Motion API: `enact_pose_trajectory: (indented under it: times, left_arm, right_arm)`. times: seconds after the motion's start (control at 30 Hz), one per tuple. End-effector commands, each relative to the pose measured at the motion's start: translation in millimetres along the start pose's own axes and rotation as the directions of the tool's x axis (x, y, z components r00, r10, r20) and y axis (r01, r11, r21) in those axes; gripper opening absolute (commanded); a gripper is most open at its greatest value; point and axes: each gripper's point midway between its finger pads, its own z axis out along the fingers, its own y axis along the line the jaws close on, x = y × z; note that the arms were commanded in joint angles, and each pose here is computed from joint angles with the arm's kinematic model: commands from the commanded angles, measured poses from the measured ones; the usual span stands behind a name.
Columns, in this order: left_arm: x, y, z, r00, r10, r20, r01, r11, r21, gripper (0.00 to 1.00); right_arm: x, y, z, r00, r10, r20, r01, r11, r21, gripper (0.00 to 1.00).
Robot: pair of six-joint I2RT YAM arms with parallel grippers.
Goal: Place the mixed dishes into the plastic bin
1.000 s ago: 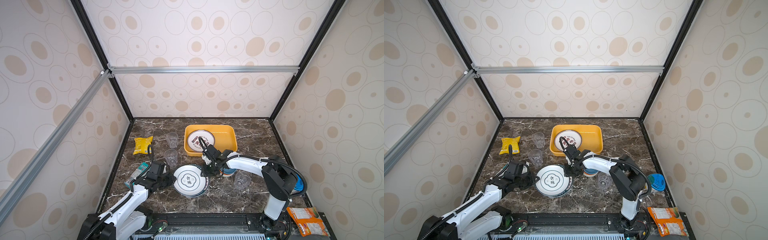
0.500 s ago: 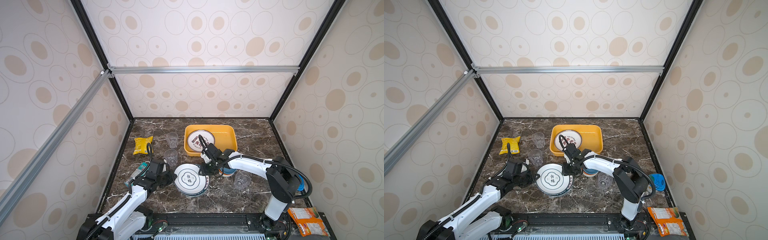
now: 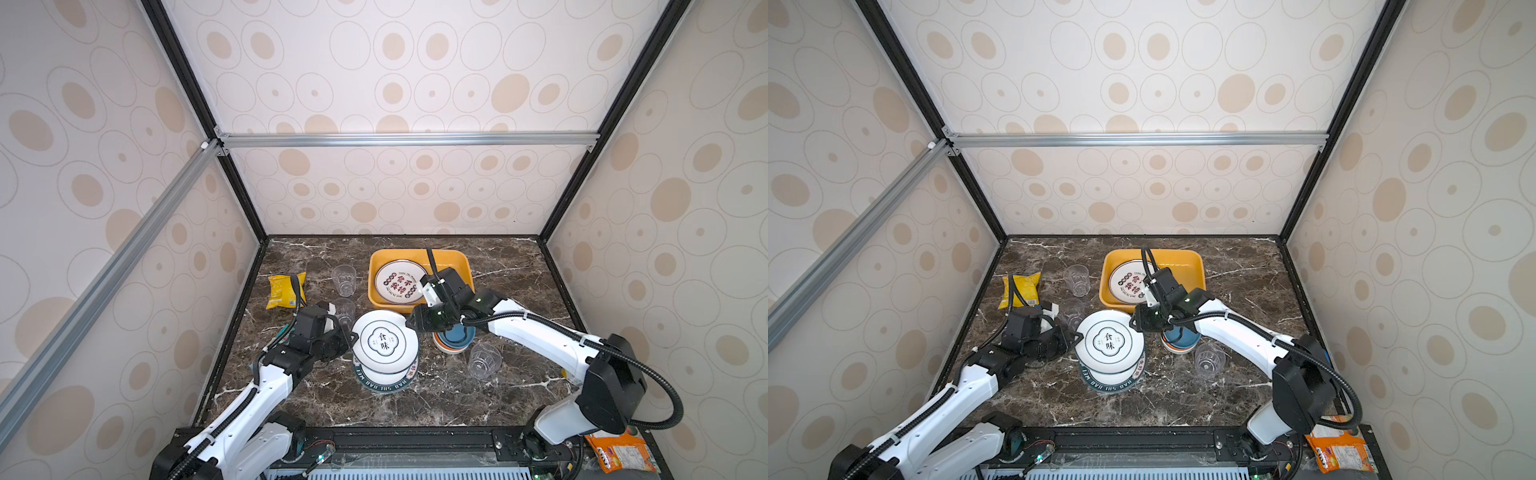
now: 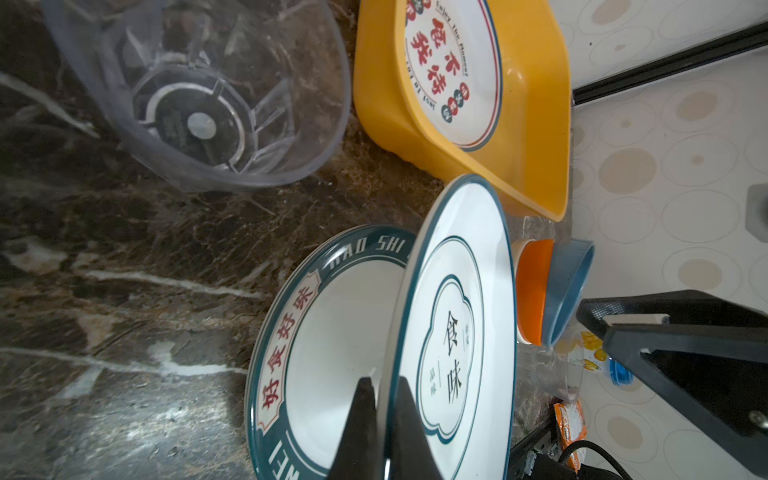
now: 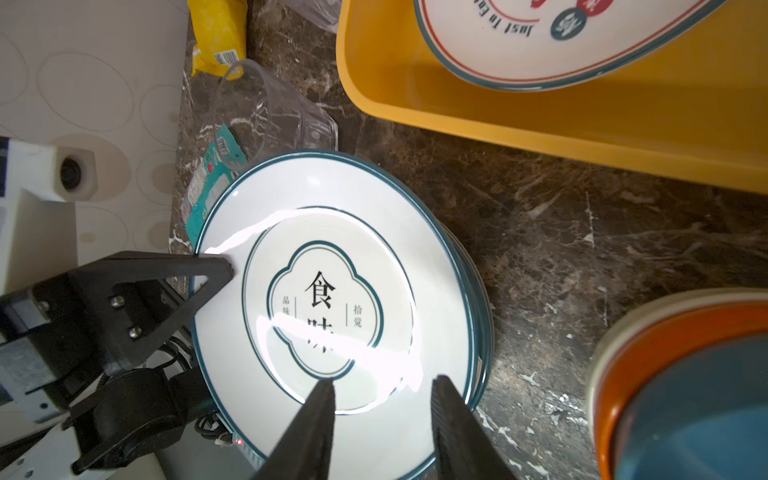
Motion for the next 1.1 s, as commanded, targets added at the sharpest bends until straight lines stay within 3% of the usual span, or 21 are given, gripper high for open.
enact_pose_trajectory:
  times: [0.0, 0.4, 0.67, 1.07]
  left_arm:
    - [-25, -46, -15, 0.997, 0.019, 0.071, -0.029, 0.989, 0.143, 0.00]
    - [-62, -89, -19, 0.988, 0.006, 0.153, -0.044, 0.967, 0.250, 0.00]
    - [-67, -109, -18, 0.991, 0.001, 0.135, -0.045, 0.946, 0.322, 0.00]
    - [-73, -121, -18, 0.991, -0.013, 0.135, -0.039, 0.927, 0.374, 0.00]
  right_arm:
    - [-3, -8, -11, 1.000, 0.023, 0.021, -0.023, 1.000, 0.003, 0.42]
    - [-35, -27, -46, 0.982, 0.110, 0.152, -0.105, 0.994, -0.040, 0.47]
    - [-47, -28, -56, 0.961, 0.184, 0.207, -0.156, 0.977, -0.145, 0.44]
    - [-54, -12, -51, 0.963, 0.196, 0.183, -0.147, 0.957, -0.251, 0.34]
